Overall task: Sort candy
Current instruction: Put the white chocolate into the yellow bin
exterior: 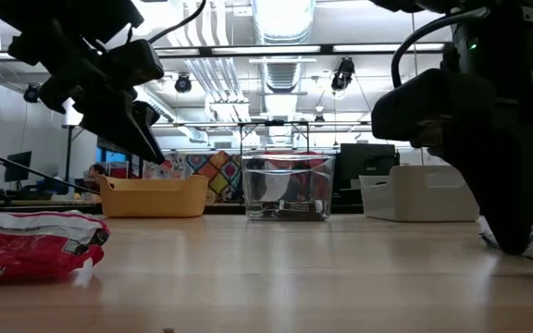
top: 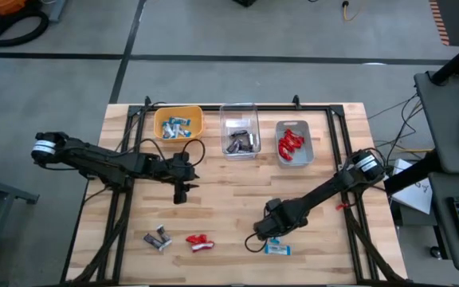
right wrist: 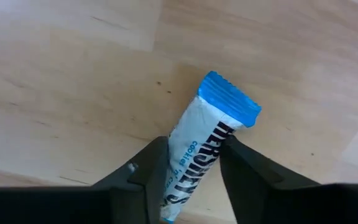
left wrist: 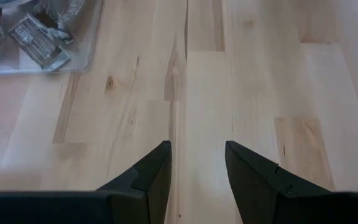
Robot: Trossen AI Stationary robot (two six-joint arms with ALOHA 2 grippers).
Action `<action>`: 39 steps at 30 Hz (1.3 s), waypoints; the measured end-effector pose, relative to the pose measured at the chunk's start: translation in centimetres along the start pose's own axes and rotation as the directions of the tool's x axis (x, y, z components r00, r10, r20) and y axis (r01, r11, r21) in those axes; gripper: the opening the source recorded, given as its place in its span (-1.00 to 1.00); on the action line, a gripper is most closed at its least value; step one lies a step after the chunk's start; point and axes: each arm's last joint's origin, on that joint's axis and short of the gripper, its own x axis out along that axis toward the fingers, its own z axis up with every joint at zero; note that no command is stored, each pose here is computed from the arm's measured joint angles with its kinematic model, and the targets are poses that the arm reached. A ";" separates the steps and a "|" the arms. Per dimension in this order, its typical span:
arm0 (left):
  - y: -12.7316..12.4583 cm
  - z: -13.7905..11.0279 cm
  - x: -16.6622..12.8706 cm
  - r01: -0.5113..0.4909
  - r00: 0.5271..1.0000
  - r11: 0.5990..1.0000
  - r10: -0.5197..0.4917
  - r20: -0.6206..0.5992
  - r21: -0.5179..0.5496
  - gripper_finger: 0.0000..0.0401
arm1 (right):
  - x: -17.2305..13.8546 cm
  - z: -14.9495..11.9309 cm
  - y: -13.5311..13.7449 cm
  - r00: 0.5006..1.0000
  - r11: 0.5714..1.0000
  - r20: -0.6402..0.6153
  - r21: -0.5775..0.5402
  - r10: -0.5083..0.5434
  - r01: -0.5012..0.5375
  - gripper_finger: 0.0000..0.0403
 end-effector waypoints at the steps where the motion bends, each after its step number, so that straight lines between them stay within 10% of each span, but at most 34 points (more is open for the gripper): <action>1: 0.0 0.0 0.0 0.000 1.000 1.000 0.000 0.004 0.001 -0.33 | 0.0 0.0 0.0 1.000 1.000 0.005 -0.005 0.003 -0.003 -0.38; 8: -0.1 1.1 -0.1 0.013 0.994 0.998 -0.019 0.110 0.055 -0.33 | -0.1 0.3 0.3 0.995 0.998 0.090 -0.049 0.039 -0.035 -0.65; 13: -0.7 2.4 -0.4 0.177 0.948 0.972 -0.211 0.237 0.156 -0.33 | -0.8 0.5 0.5 0.983 0.993 0.169 -0.107 0.070 -0.053 -0.69; 21: -1.1 3.1 -0.7 0.284 0.874 0.936 -0.343 0.345 0.209 -0.33 | -3.7 0.8 1.5 0.919 0.927 0.332 -0.367 0.211 -0.081 -0.70; 31: -2.0 2.3 0.6 0.235 0.759 0.882 -0.429 0.490 0.408 -0.29 | -5.4 2.1 4.2 0.846 0.668 0.251 -0.728 0.470 -0.155 -0.72; 39: -2.9 2.4 3.2 0.201 0.758 0.853 -0.447 0.475 0.482 -0.10 | -6.5 5.3 5.8 0.792 0.482 0.112 -0.841 0.600 -0.246 -0.72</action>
